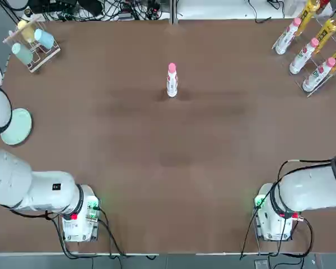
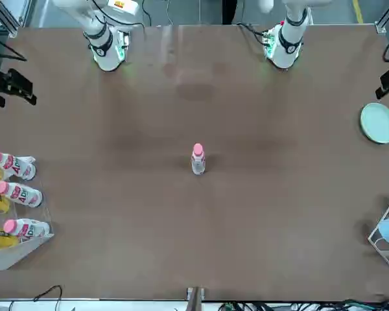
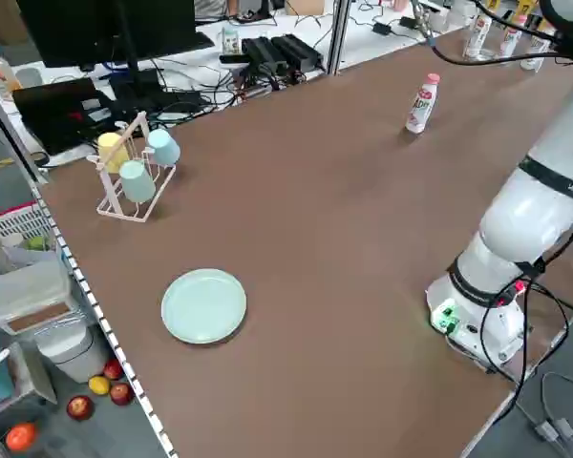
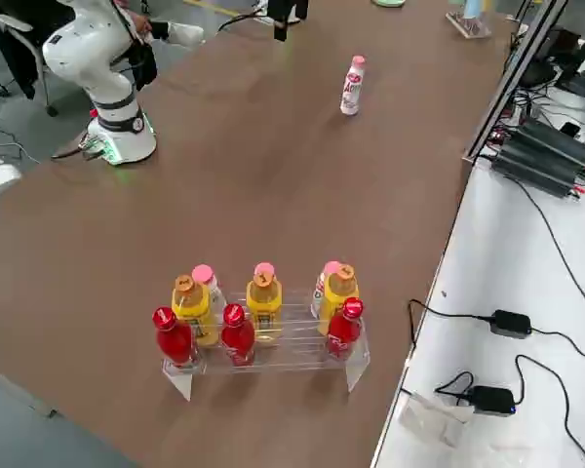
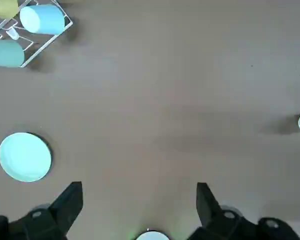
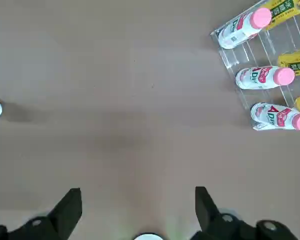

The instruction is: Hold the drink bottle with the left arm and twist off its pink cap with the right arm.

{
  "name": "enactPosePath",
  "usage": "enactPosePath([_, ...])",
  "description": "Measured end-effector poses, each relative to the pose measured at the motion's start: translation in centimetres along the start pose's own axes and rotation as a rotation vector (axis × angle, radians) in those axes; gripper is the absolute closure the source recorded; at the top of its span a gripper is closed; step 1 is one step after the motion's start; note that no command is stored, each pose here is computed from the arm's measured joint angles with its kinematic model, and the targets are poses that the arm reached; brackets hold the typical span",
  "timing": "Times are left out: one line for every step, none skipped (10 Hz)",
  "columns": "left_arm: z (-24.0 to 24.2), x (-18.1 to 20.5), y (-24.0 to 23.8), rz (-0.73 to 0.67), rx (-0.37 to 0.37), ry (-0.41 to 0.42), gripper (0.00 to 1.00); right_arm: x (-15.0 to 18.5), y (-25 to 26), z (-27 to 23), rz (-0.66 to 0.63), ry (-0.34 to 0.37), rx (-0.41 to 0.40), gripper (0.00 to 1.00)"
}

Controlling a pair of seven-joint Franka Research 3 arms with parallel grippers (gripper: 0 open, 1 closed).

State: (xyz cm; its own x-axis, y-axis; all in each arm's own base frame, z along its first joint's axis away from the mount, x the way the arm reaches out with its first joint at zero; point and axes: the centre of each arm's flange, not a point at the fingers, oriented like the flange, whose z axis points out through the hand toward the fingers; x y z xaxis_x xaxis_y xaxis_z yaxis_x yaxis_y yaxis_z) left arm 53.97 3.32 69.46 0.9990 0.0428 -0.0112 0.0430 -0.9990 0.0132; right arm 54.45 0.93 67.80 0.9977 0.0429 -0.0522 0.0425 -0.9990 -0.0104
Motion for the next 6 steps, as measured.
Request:
enactPosePath([0.0,0.0,0.0,0.0,0.0,0.0,0.0,0.0,0.0,0.0,0.0,0.0,0.0,0.0])
enactPosePath([0.0,0.0,0.0,0.0,0.0,0.0,0.0,0.0,0.0,0.0,0.0,-0.001,0.0,0.0])
enactPosePath([0.0,0.0,0.1,0.002,0.0,0.0,0.0,0.0,0.0,0.1,0.0,-0.001,0.0,0.0])
enactPosePath([0.0,0.0,0.4,0.004,-0.001,0.001,0.0,0.1,0.0,0.1,0.0,-0.002,0.0,0.0])
enactPosePath([0.1,0.1,0.8,-0.026,-0.014,-0.001,0.0,0.1,0.0,0.2,0.0,-0.003,0.0,0.0])
enactPosePath([0.6,0.3,1.2,-0.104,-0.043,-0.013,0.0,0.1,0.0,0.2,0.0,-0.003,0.0,0.0])
